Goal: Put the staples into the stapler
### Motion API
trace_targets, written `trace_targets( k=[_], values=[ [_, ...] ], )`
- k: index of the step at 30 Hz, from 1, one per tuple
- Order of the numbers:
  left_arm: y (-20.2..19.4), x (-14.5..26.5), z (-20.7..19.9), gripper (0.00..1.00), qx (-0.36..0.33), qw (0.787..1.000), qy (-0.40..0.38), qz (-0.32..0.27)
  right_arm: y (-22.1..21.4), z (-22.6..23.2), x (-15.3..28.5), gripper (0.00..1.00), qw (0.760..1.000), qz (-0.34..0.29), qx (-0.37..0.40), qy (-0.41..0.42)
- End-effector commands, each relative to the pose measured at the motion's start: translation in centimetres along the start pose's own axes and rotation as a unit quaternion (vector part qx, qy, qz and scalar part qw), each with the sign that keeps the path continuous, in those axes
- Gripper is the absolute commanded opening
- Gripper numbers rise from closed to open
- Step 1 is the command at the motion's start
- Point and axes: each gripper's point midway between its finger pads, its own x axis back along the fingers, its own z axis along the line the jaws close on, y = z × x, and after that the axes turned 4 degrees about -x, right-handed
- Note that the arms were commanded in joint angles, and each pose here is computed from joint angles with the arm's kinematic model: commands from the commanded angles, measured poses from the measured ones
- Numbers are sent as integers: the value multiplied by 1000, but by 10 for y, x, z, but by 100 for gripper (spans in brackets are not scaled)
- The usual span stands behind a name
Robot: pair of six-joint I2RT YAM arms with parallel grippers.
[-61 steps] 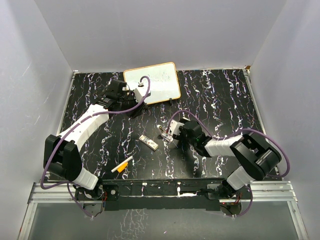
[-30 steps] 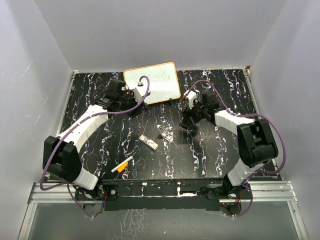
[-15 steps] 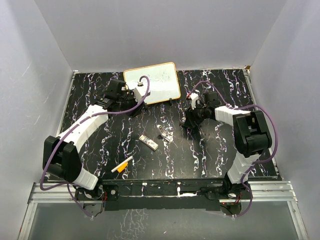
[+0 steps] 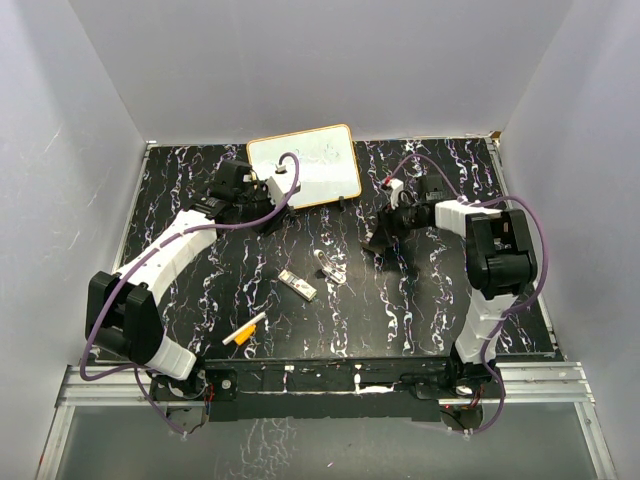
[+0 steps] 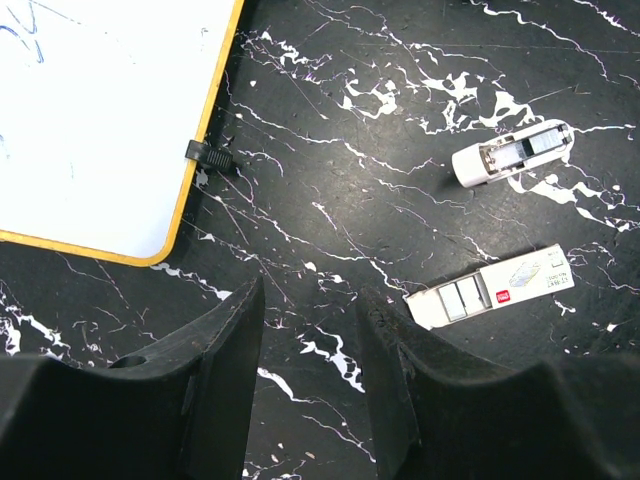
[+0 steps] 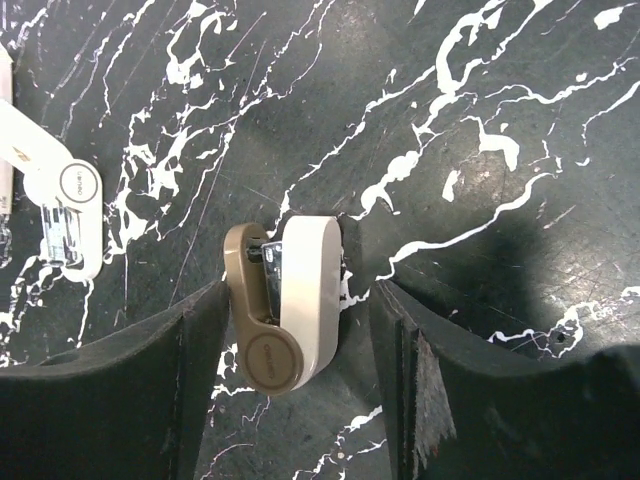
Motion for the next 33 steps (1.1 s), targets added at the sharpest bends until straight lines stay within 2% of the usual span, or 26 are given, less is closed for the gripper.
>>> trace_targets(
  k=[1,7,11,18,26,33],
  values=[
    [6,11,-4,41,-6,1000,-2,-14,-7,-3,-1,59,999,13,-36,16],
    [6,10,-4,41,-5,1000,-3,-14,-18,-6,-4,55,999,27,-41,17],
    [6,10,-4,41,-5,1000,-3,-14,-22,-4,-6,60,998,30,-46,25],
    [6,10,-4,41,-5,1000,-4,-13,-26,-6,-6,63,995,26,-78,47],
    [7,10,-4,41,-5,1000,-5,-14,-29,-11,-7,54,992,29,-109,59],
    [8,11,-3,41,-6,1000,-4,-15,-38,-16,-5,44,995,36,-92,35]
  ],
)
